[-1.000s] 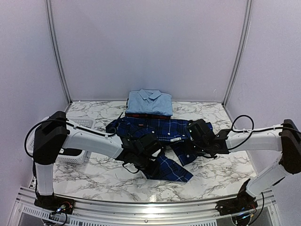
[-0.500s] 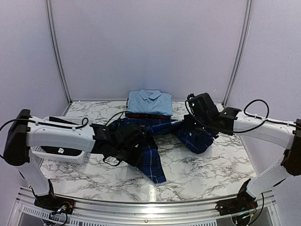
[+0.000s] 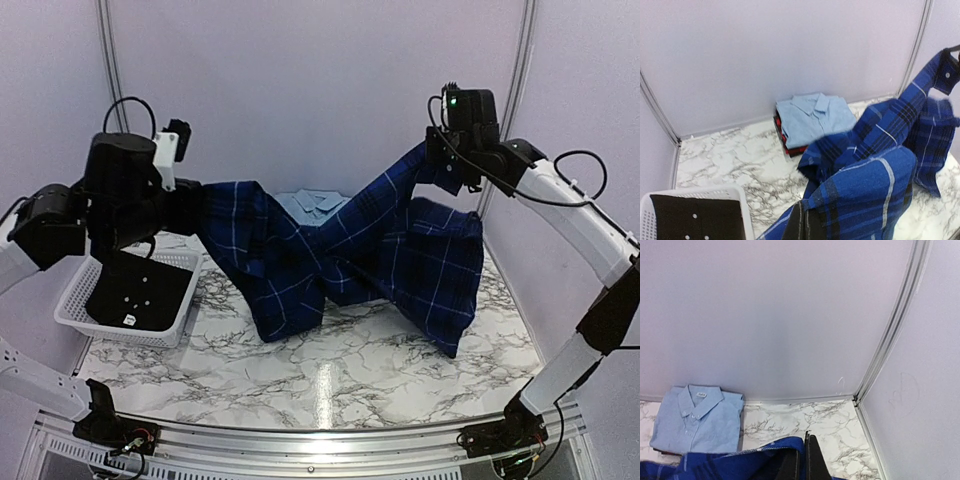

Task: Fold and stack the long sleeve shirts
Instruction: Flatten out the crumpled shirt at the center of the board.

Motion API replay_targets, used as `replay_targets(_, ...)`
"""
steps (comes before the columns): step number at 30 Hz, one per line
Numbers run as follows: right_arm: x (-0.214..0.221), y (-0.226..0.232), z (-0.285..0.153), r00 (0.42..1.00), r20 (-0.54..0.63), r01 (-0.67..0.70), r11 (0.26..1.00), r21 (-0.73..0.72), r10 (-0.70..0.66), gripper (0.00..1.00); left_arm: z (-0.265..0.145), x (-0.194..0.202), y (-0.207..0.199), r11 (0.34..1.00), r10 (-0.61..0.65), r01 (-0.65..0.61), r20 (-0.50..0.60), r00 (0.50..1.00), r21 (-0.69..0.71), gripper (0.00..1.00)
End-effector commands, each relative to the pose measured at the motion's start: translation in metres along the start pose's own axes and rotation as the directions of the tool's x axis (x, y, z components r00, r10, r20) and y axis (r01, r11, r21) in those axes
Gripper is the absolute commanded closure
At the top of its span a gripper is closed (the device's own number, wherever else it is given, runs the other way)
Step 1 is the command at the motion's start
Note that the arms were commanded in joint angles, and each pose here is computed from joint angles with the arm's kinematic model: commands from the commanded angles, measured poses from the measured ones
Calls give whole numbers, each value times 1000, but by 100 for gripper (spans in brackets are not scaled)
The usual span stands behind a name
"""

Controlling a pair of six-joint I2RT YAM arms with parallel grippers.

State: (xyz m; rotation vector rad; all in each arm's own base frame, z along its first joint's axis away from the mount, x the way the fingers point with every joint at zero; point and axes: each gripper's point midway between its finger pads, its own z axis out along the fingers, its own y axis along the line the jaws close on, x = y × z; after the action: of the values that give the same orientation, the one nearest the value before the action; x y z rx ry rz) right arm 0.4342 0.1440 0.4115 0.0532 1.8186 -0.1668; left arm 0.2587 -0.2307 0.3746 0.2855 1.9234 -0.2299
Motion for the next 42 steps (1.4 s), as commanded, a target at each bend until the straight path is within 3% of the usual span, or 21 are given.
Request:
replay_targets(1, -62, -50, -13, 993, 111, -39, 994, 100, 28, 100, -42, -57, 47, 991, 6, 14, 149, 989, -130, 100)
replay_targets(8, -46, -109, 20, 998, 42, -45, 972, 229, 36, 100, -63, -78, 70, 989, -5, 36, 205, 979, -146, 100)
replay_targets(10, -32, -122, 38, 999, 2, -51, 968, 246, 52, 100, -58, -73, 60, 997, 0, 14, 182, 983, -73, 100)
replay_targets(12, -14, -132, 56, 998, -46, -38, 961, 274, 53, 100, -51, -58, 31, 995, 32, -44, 131, 991, 86, 100)
replay_targets(15, 14, -150, 81, 991, -110, -33, 943, 332, 74, 100, -44, -20, -15, 940, 83, -88, 28, 996, 330, 100)
replay_targets(17, 30, -169, 95, 985, -136, -43, 926, 374, 101, 100, -39, 7, -30, 909, 104, -76, -47, 993, 409, 100)
replay_targets(20, 45, -200, 110, 977, -162, -59, 900, 432, 142, 100, -30, 45, -31, 906, 131, -56, -154, 979, 419, 100)
replay_targets(24, 45, -218, 122, 973, -159, -78, 886, 458, 168, 100, -12, 103, -6, 944, 150, -38, -323, 935, 327, 100)
replay_targets(28, 52, -178, 145, 959, -217, -118, 954, 275, 181, 100, -11, 167, -10, 926, 193, 20, -519, 833, 377, 100)
replay_targets(29, 57, -164, 147, 955, -241, -114, 966, 234, 171, 97, -11, 183, -16, 915, 210, 41, -562, 800, 401, 100)
replay_targets(34, 90, -92, 136, 945, -319, -37, 995, 97, 67, 46, -15, 221, -34, 871, 263, 121, -660, 704, 476, 100)
replay_targets(35, 97, -80, 130, 943, -328, -33, 997, 70, 54, 40, -18, 225, -39, 855, 280, 137, -667, 690, 501, 97)
replay_targets(38, 133, -57, 103, 926, -373, -48, 999, 12, 49, 31, -21, 225, -46, 829, 304, 154, -665, 682, 537, 69)
replay_targets(40, 151, -38, 77, 921, -386, -73, 996, -52, 47, 30, -18, 209, -46, 834, 292, 132, -632, 718, 536, 45)
replay_targets(42, 172, -16, 48, 915, -403, -80, 990, -117, 26, 31, -12, 185, -45, 846, 268, 103, -583, 767, 524, 36)
